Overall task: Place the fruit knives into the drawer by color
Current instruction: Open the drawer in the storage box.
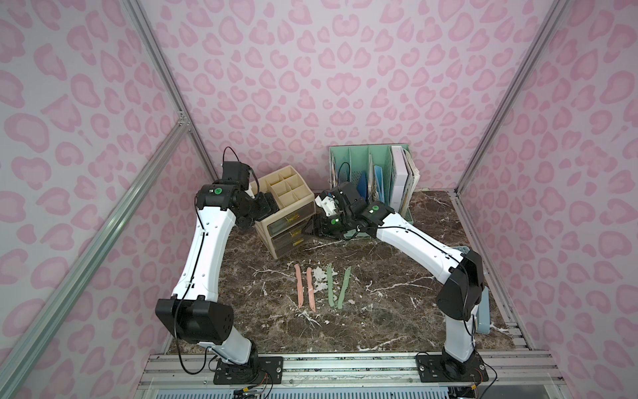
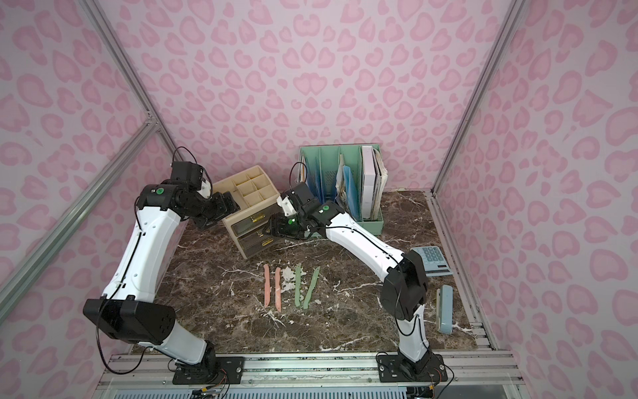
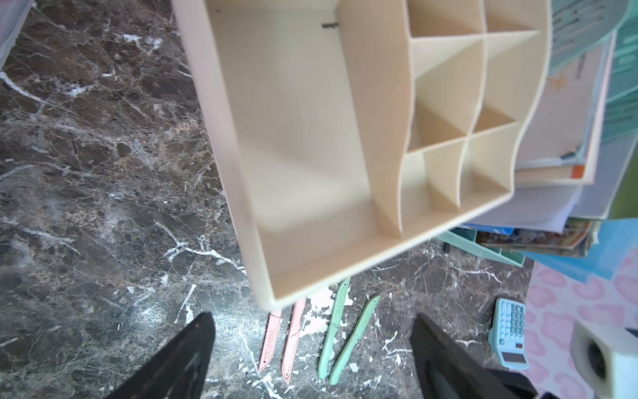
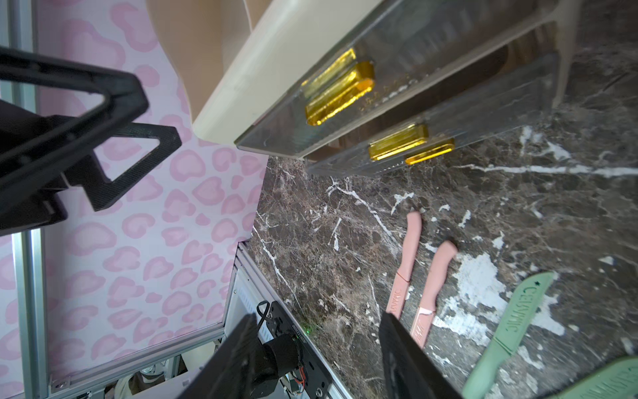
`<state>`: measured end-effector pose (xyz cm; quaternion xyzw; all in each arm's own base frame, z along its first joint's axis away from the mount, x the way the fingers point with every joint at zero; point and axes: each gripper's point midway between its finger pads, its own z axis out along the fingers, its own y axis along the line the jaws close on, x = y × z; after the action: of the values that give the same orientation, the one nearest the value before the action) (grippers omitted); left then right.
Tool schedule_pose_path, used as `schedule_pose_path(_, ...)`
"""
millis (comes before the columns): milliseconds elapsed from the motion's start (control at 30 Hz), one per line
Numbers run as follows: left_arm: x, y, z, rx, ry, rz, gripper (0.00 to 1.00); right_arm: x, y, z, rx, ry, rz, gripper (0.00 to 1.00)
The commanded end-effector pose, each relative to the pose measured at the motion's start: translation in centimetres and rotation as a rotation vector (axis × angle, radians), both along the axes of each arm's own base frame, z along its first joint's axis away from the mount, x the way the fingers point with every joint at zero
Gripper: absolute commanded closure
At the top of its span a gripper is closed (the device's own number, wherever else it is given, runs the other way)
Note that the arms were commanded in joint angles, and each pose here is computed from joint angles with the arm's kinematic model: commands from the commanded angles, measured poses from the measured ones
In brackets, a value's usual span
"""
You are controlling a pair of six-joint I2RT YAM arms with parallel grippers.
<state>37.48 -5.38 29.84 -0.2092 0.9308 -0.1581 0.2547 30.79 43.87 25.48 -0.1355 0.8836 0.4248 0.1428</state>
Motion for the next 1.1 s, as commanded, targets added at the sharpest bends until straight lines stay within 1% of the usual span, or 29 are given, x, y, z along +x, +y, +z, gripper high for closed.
schedule_pose_path(0,-1.1,-0.9,0.7,0.034,-0.032,-0.056,0.1,-0.3,-1.2,-0.8,-0.04,-0.018,-0.017,0.34)
schedule_pose_path(100,-2.4,-1.7,1.1,0.025,-0.055,-0.09,0.09,-1.0,-2.4,-1.6,-0.068,-0.013,-0.036,0.27)
schedule_pose_path(200,-3.8,-2.8,1.0,0.008,-0.072,-0.134,0.08,-1.8,-3.7,-2.7,-0.106,-0.001,-0.065,0.23)
schedule_pose_path(367,-5.9,-4.6,-0.7,-0.024,-0.051,-0.204,0.08,-3.1,-5.5,-4.7,-0.158,0.041,-0.115,0.18)
schedule_pose_path(500,-7.5,-5.7,-1.6,-0.053,-0.052,-0.249,0.07,-4.2,-5.8,-5.8,-0.194,0.05,-0.127,0.14)
schedule_pose_path(567,-8.3,-5.9,-2.5,-0.063,-0.039,-0.263,0.07,-4.6,-5.9,-6.4,-0.21,0.053,-0.138,0.11)
schedule_pose_path(667,-9.1,-5.9,-3.5,-0.065,-0.033,-0.267,0.07,-4.9,-5.8,-7.1,-0.21,0.059,-0.143,0.09)
schedule_pose_path(833,-9.1,-5.1,-4.0,-0.021,-0.037,-0.245,0.07,-4.2,-3.9,-7.2,-0.118,0.054,-0.132,0.09)
schedule_pose_path(967,-7.9,-3.8,-3.7,0.038,-0.068,-0.178,0.07,-2.8,-2.0,-6.7,0.007,0.061,-0.141,0.1)
schedule_pose_path(1067,-6.9,-2.5,-3.6,0.08,-0.094,-0.096,0.07,-1.7,-0.5,-6.3,0.104,0.081,-0.147,0.1)
